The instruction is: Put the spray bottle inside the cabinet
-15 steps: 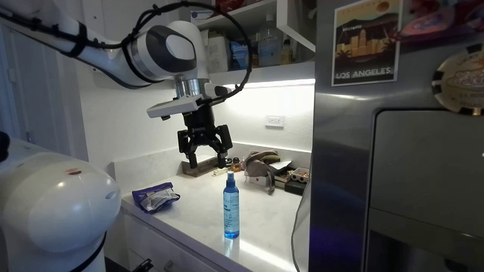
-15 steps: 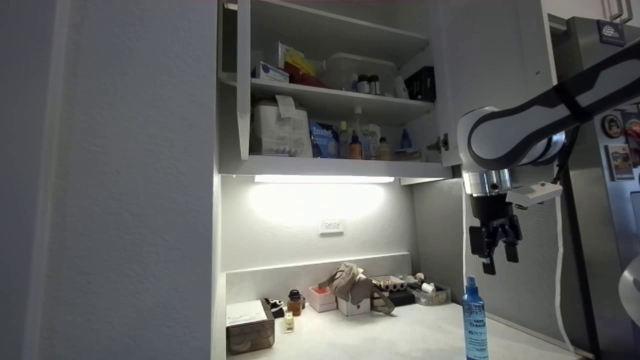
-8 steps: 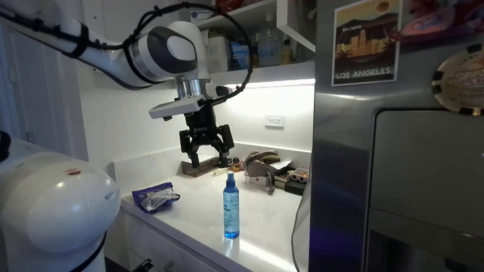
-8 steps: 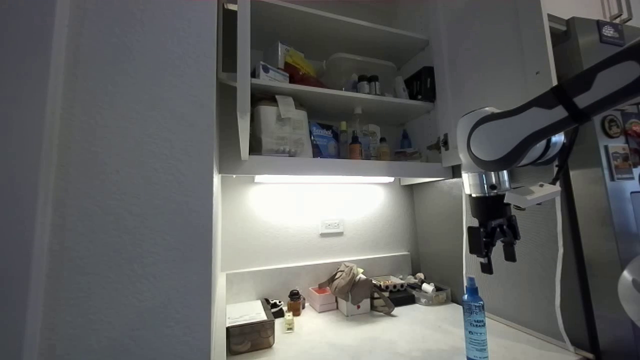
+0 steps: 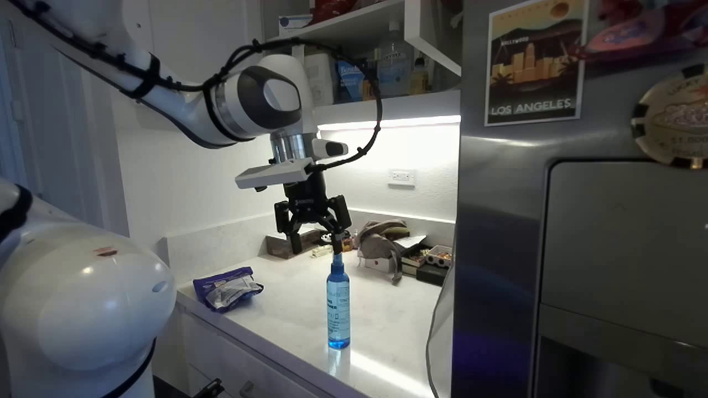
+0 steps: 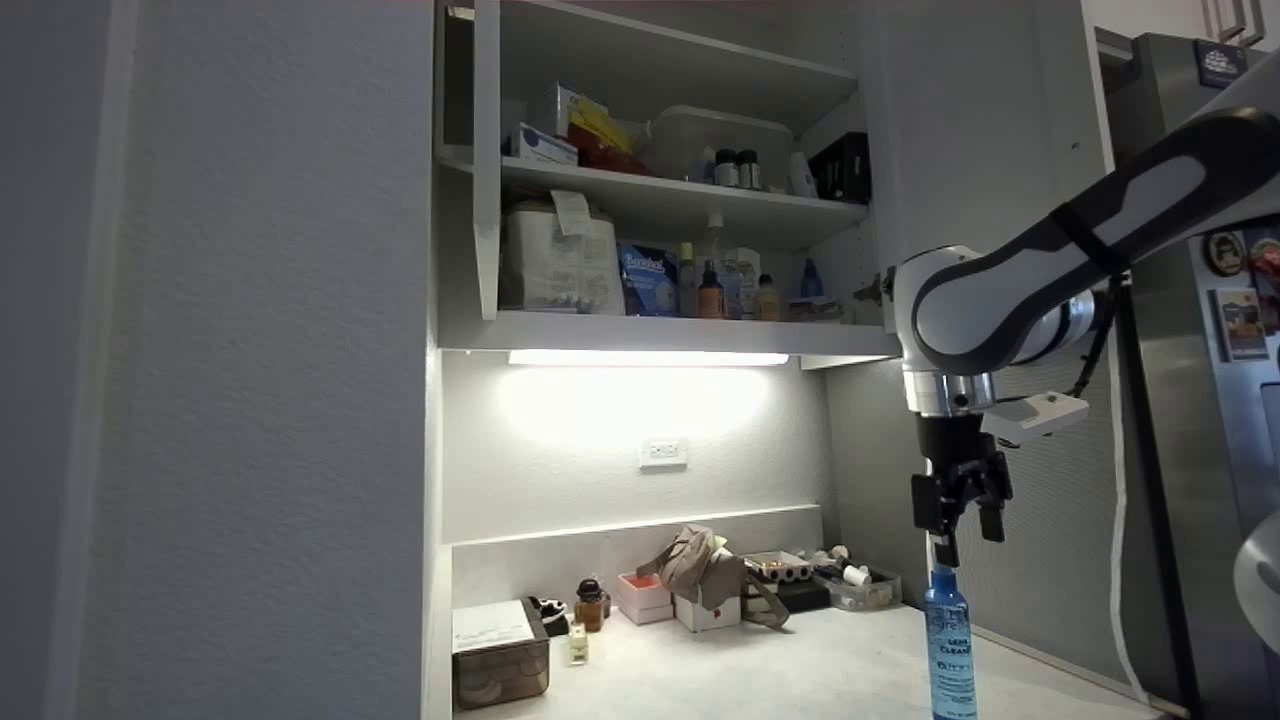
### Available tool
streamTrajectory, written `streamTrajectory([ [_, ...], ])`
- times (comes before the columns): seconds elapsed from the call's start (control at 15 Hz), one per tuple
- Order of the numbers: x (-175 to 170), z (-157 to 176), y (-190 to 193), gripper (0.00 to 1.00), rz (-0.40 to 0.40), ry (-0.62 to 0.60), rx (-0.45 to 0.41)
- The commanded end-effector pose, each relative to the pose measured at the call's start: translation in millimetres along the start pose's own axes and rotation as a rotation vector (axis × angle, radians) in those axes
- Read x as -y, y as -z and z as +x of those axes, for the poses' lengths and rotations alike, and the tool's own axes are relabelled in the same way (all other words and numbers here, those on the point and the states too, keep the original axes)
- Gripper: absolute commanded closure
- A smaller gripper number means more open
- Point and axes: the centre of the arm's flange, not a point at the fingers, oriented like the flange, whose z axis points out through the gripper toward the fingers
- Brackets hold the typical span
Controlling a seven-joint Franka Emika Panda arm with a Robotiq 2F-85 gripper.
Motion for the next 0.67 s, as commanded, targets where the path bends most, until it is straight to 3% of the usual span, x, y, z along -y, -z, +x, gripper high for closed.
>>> streamTrajectory([
  [0.0, 14.4, 30.0, -27.1, 0.00, -0.019, -0.008, 0.016],
  [0.6, 34.0, 44.7, -80.3, 0.00, -0.068, -0.052, 0.123],
])
